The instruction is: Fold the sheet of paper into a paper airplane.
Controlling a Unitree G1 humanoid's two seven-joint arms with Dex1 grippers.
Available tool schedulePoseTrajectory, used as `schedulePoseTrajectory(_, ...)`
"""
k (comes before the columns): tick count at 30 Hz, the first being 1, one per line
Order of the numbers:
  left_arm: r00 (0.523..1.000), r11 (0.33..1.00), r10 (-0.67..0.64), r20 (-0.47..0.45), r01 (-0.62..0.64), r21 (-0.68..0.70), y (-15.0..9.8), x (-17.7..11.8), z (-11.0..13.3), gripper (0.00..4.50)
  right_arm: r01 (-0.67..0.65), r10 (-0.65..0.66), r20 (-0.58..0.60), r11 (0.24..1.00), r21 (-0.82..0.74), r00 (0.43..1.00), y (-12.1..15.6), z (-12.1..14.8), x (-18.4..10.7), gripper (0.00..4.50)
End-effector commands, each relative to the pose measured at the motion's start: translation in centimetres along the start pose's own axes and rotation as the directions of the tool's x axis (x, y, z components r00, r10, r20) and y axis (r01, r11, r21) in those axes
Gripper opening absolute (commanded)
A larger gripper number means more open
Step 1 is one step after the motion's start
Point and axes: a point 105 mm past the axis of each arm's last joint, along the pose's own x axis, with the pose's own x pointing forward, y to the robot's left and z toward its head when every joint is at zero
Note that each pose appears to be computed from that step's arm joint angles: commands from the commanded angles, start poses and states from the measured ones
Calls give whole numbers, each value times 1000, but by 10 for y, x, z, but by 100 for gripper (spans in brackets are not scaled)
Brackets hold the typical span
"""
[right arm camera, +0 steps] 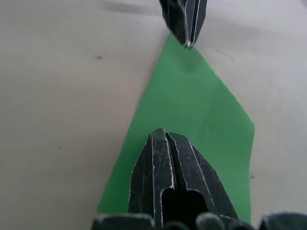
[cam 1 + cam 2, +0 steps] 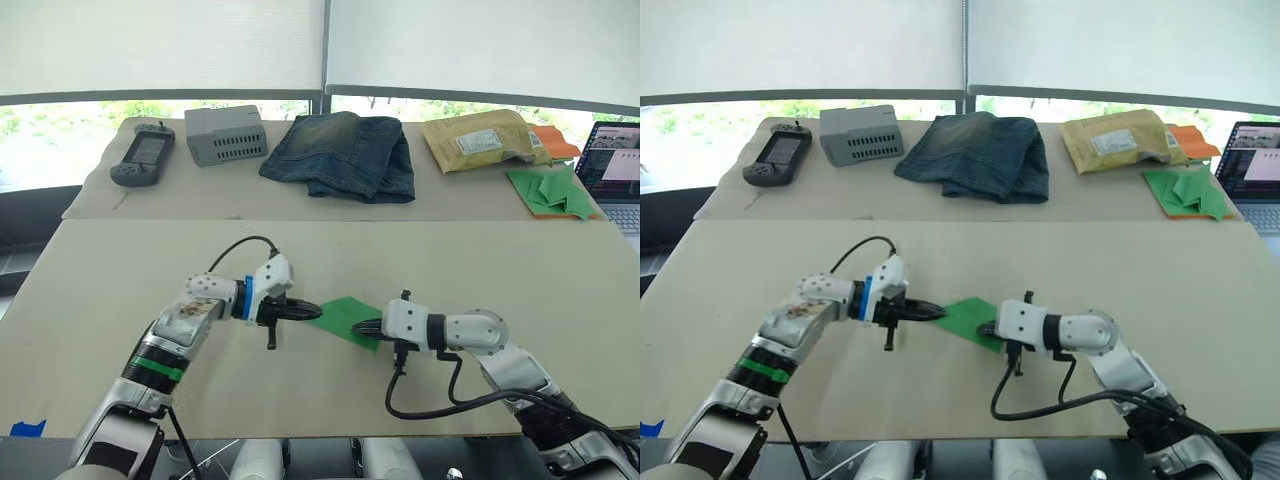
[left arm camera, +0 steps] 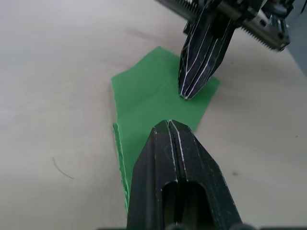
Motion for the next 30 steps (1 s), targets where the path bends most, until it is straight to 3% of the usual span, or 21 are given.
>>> schedulePoseTrajectory(1,999,999,-4,-52,6,51,2,4,-7,0,74,-74,34,997,24,997,-6,10,-7,3)
schedulePoseTrajectory(5,996,998,1,-84,4,61,2,8,-18,0,114,-118,50,990,79,992,-9,17,-20,3)
schedulePoseTrajectory(10,996,997,16,-83,-9,74,5,16,-15,0,202,-219,69,959,196,973,-21,24,-31,3)
schedulePoseTrajectory(14,996,997,28,-85,-22,68,4,15,-17,0,329,-359,25,879,345,933,-45,13,-47,3)
schedulePoseTrajectory(18,995,998,37,-88,-32,56,4,14,-20,0,401,-412,-64,822,405,909,-62,-6,-56,3)
schedulePoseTrajectory(21,995,998,46,-88,-41,55,4,15,-20,0,388,-409,-80,761,520,909,-69,-15,-57,3)
schedulePoseTrajectory(24,995,998,46,-85,-42,54,3,15,-20,0,337,-431,-37,646,684,902,-77,-12,-61,3)
schedulePoseTrajectory(30,995,998,51,-90,-47,49,0,13,-23,0,140,-339,19,435,889,940,-63,-9,-70,200)
